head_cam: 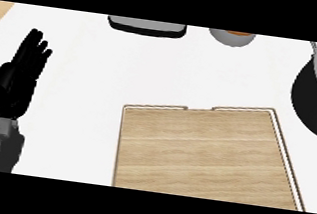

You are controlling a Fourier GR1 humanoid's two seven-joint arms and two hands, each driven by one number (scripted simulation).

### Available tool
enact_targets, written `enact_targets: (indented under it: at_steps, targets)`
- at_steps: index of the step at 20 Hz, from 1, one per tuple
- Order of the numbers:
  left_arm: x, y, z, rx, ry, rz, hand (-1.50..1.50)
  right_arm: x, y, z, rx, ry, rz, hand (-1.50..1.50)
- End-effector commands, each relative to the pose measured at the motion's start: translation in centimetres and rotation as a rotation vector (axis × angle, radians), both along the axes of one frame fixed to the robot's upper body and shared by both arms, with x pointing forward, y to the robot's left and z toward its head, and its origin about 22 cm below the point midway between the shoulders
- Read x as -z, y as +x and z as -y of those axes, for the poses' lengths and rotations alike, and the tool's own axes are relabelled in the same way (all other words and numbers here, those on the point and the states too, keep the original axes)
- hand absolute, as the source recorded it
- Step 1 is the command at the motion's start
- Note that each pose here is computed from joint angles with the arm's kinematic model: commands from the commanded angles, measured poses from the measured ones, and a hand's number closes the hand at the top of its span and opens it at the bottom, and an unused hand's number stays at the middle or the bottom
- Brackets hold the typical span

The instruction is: Pick the tomato from the tray and place it in the pot

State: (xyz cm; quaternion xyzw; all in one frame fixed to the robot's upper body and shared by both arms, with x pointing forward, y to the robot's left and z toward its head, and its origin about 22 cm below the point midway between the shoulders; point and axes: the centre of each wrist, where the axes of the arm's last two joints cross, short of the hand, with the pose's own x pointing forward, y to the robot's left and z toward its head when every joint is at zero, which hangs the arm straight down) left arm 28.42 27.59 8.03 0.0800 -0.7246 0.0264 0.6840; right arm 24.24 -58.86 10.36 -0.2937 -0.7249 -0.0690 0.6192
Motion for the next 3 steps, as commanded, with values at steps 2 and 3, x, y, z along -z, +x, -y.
enact_targets:
  at_steps: [2, 3]
  targets:
    - [-1.5, 0.3, 1.5, -0.014, 0.005, 0.003, 0.0, -0.1, -3.4, 1.9, -0.021, 0.003, -0.023, -1.5]
    - [-0.7, 0.4, 0.7, 0.003, 0.002, 0.0, 0.0, -0.6, -3.0, 1.9, -0.014, -0.009, -0.013, -1.5]
